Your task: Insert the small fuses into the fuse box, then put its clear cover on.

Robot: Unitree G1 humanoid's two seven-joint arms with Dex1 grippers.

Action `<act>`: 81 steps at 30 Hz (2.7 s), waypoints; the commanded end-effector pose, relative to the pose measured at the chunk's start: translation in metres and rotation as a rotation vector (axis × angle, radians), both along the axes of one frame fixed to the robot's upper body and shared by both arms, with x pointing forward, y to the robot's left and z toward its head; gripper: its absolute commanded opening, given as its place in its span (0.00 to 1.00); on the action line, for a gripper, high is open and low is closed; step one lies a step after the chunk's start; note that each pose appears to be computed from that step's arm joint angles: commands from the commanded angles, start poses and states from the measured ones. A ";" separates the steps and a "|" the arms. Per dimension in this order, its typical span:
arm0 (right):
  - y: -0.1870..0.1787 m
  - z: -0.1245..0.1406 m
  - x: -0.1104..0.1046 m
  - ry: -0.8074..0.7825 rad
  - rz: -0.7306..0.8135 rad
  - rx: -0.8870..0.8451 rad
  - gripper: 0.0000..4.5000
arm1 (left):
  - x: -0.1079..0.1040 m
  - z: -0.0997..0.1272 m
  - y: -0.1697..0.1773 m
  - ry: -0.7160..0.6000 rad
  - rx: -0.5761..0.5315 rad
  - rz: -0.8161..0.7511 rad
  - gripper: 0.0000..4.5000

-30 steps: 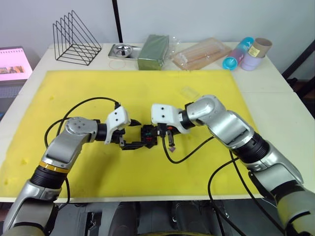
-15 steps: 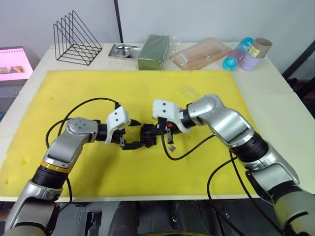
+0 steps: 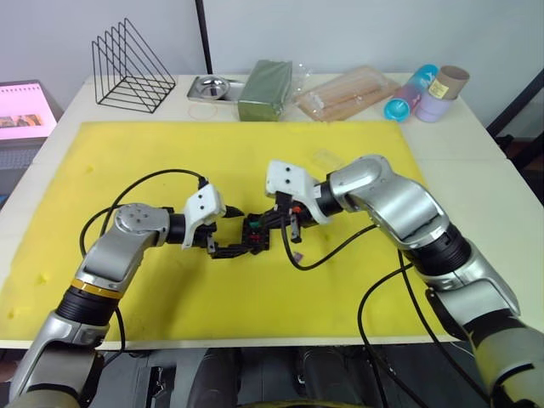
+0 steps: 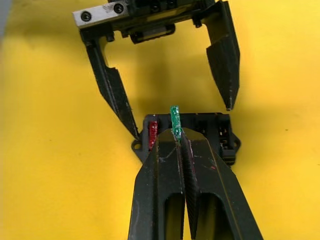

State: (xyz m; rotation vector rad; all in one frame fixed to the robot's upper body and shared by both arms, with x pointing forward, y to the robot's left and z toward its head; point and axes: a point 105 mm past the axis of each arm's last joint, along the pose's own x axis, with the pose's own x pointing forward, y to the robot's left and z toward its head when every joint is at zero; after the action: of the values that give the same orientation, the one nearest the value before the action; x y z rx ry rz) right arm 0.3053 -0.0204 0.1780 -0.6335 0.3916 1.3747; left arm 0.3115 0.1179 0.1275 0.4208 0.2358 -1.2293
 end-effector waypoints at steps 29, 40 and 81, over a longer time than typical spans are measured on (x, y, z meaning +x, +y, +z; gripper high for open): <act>0.005 -0.012 0.000 0.003 -0.042 0.007 0.00 | 0.000 0.010 -0.002 -0.045 -0.012 -0.006 0.99; 0.003 -0.027 -0.001 0.010 -0.049 -0.042 0.00 | 0.002 0.011 -0.001 -0.045 -0.015 0.004 0.99; -0.008 -0.035 0.009 -0.017 -0.079 -0.040 0.00 | 0.005 0.010 0.000 -0.049 -0.014 0.013 0.99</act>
State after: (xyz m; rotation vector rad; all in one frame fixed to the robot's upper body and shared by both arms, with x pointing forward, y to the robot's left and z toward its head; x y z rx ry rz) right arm 0.3109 -0.0225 0.1504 -0.6506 0.3876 1.3189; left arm 0.3132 0.1182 0.1261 0.4222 0.2380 -1.2172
